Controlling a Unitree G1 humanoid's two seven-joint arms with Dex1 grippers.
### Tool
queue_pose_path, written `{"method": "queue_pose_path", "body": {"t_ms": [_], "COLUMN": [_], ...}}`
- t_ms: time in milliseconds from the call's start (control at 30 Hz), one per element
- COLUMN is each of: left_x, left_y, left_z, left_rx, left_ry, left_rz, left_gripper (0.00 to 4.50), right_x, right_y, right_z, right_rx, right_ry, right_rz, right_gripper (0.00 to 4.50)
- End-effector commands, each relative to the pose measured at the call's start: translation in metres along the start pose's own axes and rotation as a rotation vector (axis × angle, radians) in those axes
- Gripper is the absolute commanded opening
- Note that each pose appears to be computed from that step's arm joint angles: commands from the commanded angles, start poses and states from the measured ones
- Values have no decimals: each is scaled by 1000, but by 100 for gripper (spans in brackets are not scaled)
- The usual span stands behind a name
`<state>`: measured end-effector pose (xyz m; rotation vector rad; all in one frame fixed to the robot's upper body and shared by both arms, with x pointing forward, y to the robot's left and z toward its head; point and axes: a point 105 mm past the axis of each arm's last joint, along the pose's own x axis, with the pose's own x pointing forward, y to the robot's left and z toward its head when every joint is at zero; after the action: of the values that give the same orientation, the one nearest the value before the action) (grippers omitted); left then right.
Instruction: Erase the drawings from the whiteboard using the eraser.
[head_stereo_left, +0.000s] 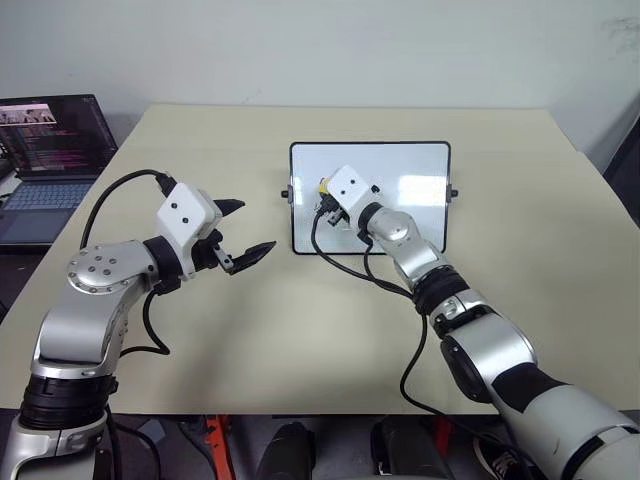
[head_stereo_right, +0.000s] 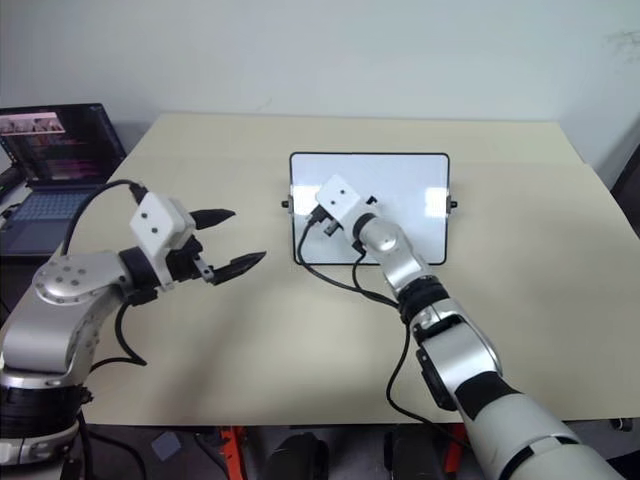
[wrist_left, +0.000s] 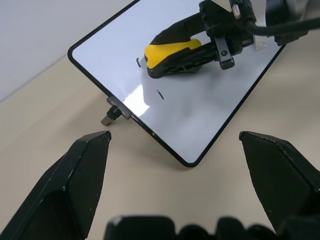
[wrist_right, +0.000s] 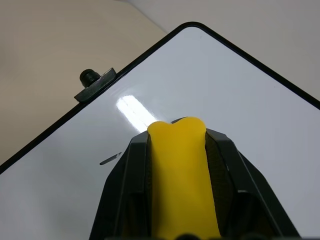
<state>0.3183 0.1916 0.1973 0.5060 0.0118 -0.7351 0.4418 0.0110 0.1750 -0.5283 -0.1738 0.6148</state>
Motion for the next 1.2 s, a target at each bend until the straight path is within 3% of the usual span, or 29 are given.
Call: {"method": "queue_pose_path", "body": {"t_ms": [33,167,500,733,1200], "left_x": [-1,0,0,-3,-2], "left_y": [2,1,0,0,-1], "left_z": [11,11,11,11,11], "left_rx": [34,36,41,42,38], "left_ry": [-34,-33,-32,-25,-31], "left_rz": [-1,-4,-14,-12,-8], "left_gripper": [450,450,450,450,450], "right_x": [2,6,19,25,24], "right_y": [-21,-20,2,24,12], "right_z": [34,60,80,68,42], "right_rx": [39,65,86,78,16], "right_ry": [-92,-156,-181,-143,-54], "right_rz": [-75,-93,-65,-24,-59], "right_gripper": [117,117,117,117,117]}}
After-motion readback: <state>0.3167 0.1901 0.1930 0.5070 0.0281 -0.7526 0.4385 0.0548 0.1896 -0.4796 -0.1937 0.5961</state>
